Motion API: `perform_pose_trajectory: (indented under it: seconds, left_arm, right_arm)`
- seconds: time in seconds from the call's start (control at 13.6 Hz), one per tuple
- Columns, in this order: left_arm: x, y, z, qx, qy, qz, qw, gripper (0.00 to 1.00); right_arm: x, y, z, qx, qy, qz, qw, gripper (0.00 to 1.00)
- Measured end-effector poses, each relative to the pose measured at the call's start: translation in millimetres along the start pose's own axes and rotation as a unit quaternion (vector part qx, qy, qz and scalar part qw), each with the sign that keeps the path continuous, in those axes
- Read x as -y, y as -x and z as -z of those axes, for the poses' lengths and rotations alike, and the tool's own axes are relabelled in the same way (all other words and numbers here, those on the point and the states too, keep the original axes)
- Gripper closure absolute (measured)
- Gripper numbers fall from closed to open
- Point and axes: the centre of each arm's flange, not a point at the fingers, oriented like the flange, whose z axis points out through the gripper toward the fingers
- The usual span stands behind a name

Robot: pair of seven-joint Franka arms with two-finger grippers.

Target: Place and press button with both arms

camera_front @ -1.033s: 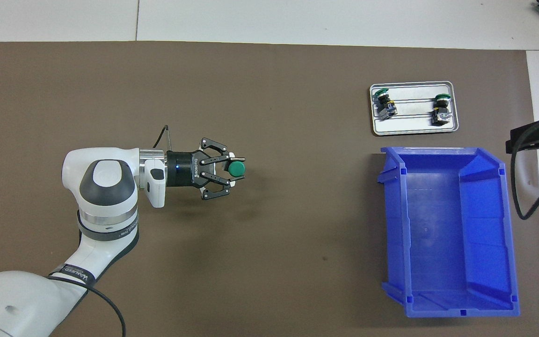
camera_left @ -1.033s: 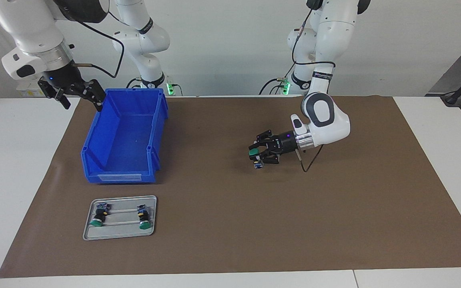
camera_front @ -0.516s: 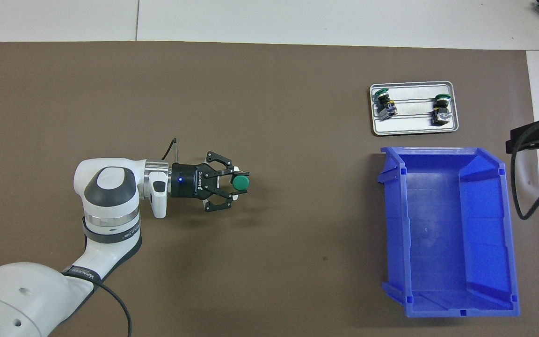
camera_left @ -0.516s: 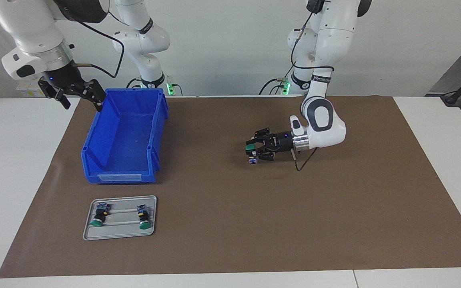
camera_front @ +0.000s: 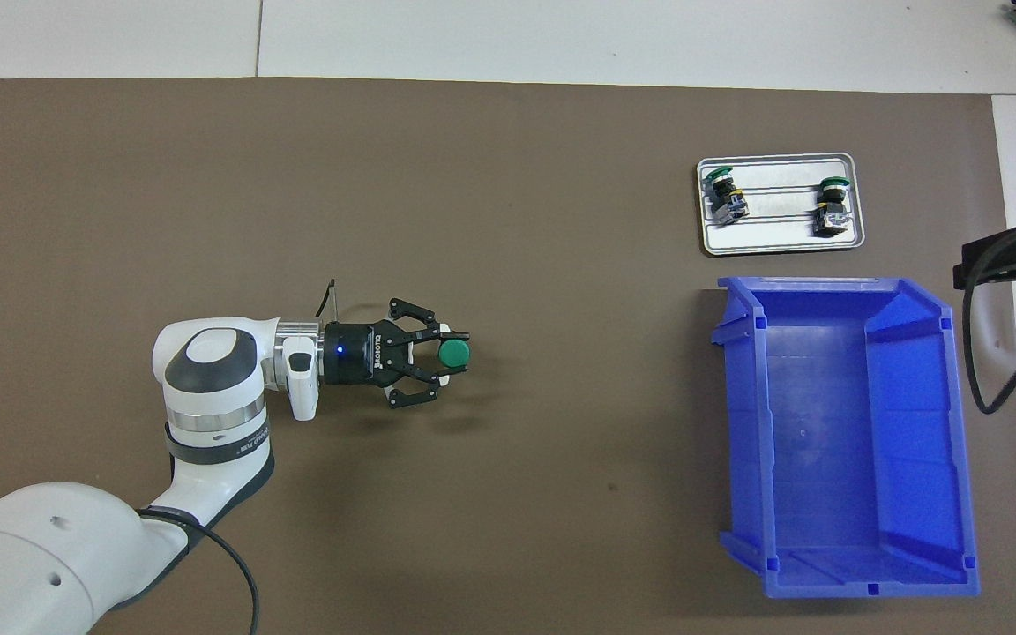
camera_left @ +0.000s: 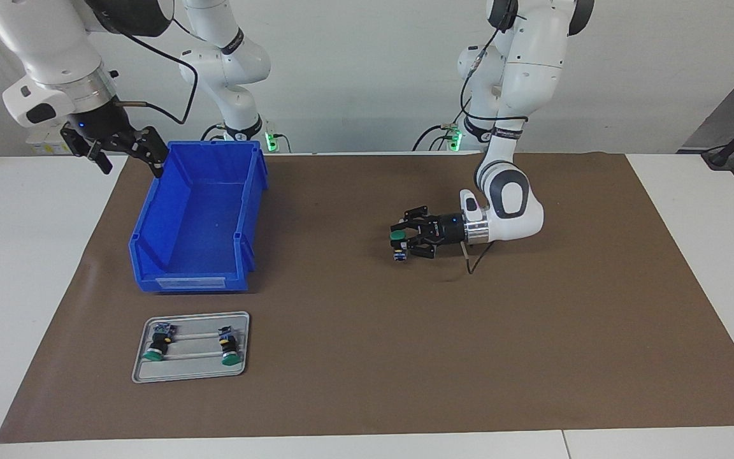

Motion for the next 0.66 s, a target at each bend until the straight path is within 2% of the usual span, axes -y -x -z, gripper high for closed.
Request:
perform_pose_trajectory:
  seconds: [0.37,0.66]
  left_arm:
    - [-14,15,3,-0.022,-0.018,0.095,0.995,0.59]
    - [-18,21,4,-0.022,-0.019,0.122,0.992,0.59]
  right_arm:
    - [0,0,0,0.0,0.0,0.0,1.0,0.0]
    - [0,0,0,0.0,0.0,0.0,1.0,0.0]
